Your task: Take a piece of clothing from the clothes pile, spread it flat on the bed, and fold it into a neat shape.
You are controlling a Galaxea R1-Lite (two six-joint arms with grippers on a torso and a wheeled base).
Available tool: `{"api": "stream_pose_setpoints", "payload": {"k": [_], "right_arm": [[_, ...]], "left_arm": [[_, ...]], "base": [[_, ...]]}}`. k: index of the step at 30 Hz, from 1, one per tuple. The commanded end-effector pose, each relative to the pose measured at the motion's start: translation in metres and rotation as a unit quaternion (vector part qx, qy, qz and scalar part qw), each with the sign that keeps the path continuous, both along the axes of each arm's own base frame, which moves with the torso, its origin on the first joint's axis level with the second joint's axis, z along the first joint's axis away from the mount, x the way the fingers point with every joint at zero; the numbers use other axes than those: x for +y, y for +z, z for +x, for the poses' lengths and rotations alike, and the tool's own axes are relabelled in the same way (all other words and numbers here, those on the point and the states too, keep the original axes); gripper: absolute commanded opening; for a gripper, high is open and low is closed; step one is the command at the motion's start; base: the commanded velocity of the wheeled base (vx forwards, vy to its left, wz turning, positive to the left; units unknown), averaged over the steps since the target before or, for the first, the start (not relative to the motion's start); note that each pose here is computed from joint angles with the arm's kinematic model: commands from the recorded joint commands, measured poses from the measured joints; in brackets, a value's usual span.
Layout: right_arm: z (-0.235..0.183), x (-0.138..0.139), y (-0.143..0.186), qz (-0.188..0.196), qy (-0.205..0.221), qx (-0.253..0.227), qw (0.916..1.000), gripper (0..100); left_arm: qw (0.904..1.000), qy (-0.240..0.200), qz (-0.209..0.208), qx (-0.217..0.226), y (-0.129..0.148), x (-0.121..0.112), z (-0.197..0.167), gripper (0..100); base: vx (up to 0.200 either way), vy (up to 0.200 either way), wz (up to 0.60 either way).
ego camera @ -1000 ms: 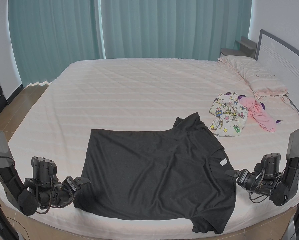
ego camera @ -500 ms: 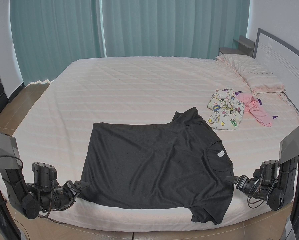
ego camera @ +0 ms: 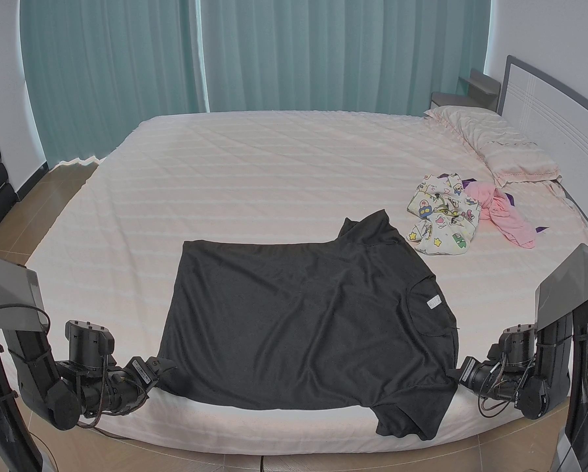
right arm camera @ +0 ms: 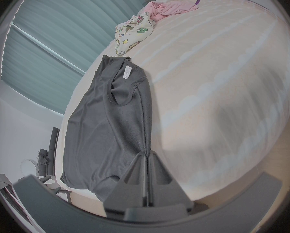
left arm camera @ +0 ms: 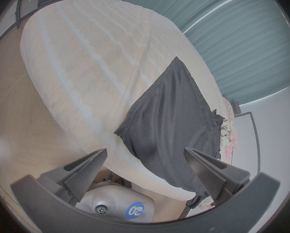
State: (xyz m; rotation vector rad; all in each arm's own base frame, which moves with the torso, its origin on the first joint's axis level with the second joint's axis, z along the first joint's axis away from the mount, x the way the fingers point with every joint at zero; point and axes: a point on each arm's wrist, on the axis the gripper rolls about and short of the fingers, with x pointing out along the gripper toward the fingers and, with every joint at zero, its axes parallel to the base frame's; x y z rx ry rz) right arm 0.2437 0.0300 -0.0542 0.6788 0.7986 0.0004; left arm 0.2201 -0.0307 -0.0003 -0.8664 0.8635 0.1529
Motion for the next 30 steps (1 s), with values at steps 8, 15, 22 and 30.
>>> {"api": "stream_pose_setpoints", "payload": {"k": [8, 15, 22, 30], "right_arm": [[-0.018, -0.007, 0.003, -0.025, 0.011, 0.021, 0.9994, 0], [-0.019, -0.014, 0.003, -0.038, 0.007, 0.021, 0.999, 0], [-0.019, -0.014, 0.003, -0.035, 0.012, 0.018, 0.9992, 100], [-0.015, -0.014, 0.008, -0.03, 0.007, 0.005, 0.9995, 100]], "left_arm": [[1.0, -0.002, 0.005, 0.008, -0.004, 0.001, 0.0, 100], [0.9997, -0.006, 0.017, 0.019, -0.01, 0.004, 0.0, 100], [0.9996, -0.007, 0.018, 0.023, -0.013, 0.004, 0.001, 100], [0.9996, -0.011, 0.022, 0.015, -0.018, -0.001, 0.014, 100]], "base": [[0.0, 0.0, 0.0], [0.0, 0.0, 0.0], [0.0, 0.0, 0.0], [0.0, 0.0, 0.0]]}}
